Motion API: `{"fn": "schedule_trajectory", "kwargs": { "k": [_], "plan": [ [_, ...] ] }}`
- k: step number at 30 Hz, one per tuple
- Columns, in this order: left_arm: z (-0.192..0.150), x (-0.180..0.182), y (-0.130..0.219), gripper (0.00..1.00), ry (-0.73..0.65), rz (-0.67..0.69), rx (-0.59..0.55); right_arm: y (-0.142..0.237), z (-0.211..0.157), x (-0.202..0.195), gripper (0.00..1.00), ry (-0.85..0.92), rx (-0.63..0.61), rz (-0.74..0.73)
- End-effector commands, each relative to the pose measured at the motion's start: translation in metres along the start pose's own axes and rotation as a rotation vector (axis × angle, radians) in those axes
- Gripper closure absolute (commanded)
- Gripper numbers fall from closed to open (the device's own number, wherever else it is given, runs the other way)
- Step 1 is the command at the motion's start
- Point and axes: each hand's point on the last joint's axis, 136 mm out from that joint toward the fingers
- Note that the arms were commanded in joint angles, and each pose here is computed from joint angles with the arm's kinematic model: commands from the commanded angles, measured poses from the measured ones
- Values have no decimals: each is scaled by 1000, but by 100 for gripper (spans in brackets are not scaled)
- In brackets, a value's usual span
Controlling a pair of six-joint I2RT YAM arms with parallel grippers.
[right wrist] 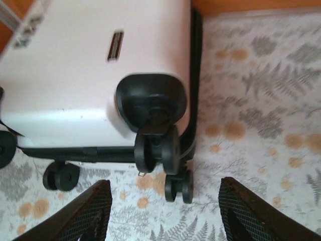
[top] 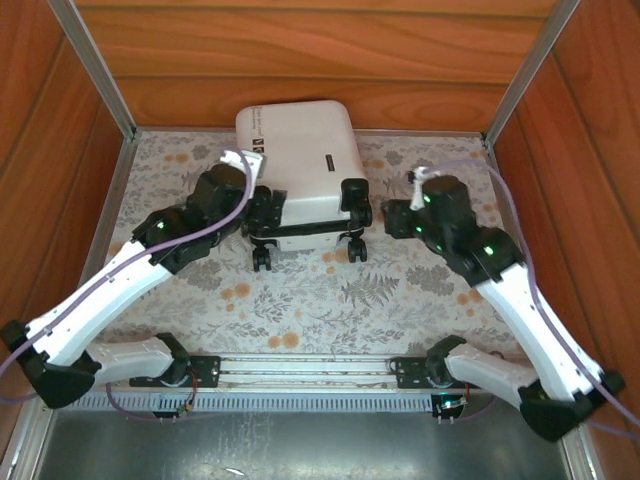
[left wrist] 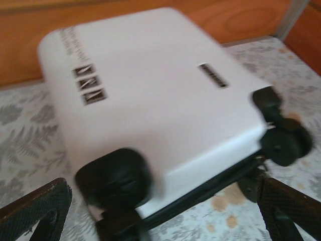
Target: Pack the luggage
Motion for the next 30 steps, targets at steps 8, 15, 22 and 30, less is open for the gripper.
{"fn": "schedule_trajectory", "kwargs": {
  "k": [8, 15, 22, 30],
  "plan": [
    [8, -108, -74, 8, -123, -101, 219, 28, -28, -79, 32, -97, -103, -255],
    [8, -161, -115, 0, -177, -121, 278, 47, -44, -108, 31, -149, -140, -333],
    [0, -171, -139, 9, -70, -105, 317, 48, -53, -114, 32, -153, -126, -342],
    [-26, -164, -168, 18, 41, -29, 396, 31, -73, -109, 36, -178, -45, -306]
  ]
}}
Point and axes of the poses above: each hand's point on the last joint's axis, 136 mm out from that joint toward the fingers, its own y axis back along the fingers, its own x axis along the line the jaws close on, z = x × y, and after that the axes turned 13 degrees about -y, right-handed
